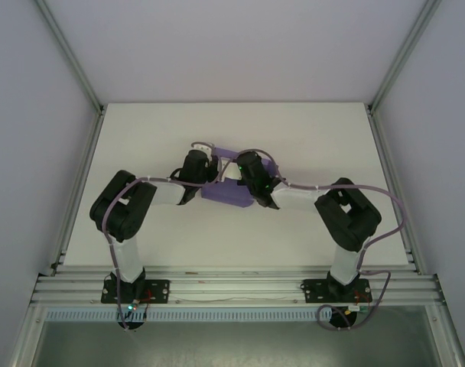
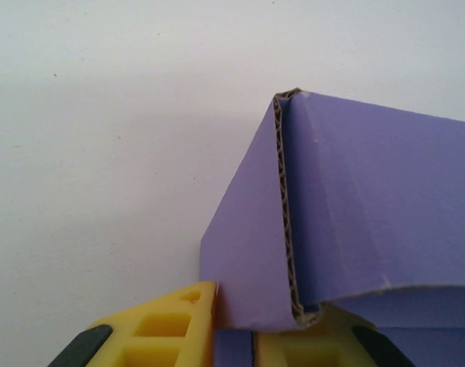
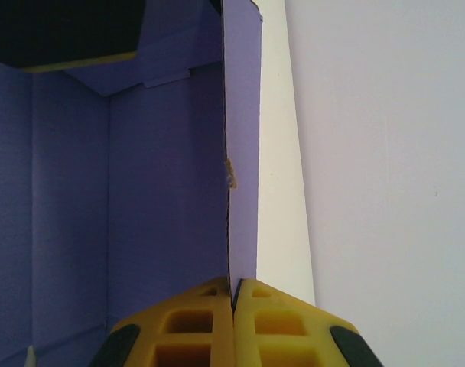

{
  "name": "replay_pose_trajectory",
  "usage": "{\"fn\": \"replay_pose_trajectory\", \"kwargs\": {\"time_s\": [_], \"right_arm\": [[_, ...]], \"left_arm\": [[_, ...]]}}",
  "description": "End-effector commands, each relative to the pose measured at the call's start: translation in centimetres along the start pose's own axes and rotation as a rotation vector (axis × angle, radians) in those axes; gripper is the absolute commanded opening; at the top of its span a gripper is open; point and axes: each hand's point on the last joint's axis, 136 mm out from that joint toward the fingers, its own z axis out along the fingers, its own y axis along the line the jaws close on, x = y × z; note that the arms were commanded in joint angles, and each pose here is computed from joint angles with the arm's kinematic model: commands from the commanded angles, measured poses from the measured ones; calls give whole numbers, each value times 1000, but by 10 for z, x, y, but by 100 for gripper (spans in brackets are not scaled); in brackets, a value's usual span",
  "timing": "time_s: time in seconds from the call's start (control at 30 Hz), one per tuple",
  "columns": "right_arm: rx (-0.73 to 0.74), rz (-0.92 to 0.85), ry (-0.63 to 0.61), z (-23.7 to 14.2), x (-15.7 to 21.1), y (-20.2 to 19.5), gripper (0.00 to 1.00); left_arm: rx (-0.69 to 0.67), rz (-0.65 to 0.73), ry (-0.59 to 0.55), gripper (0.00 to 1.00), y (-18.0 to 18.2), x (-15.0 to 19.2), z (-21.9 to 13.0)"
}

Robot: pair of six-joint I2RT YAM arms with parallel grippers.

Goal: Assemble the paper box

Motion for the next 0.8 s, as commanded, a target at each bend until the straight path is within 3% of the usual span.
{"fn": "replay_pose_trajectory", "kwargs": {"time_s": [0.0,0.13,0.2,0.33,0.4,0.47,0.77], "right_arm": [[-204,-34,-9,-5,6,52,0],[-236,-2,-34,-10,0,53,0],[-261,4,-32,-11,0,56,0],[-266,32,-19,-10,2,55,0],[-258,86,-22,-10,3,47,7],[-256,152,-37,-14,2,36,29],[-335,501,-223,-77,-20,-26,54]], "left_arm": [[-4,-52,-89,19,-2,-23,4],[-109,-70,-49,12,13,-20,9],[-151,-85,-33,1,20,-16,9],[-120,-64,-2,0,16,-3,9],[-91,-25,15,0,13,5,7],[-68,27,33,0,11,12,4],[63,169,91,0,-5,32,-18]]}}
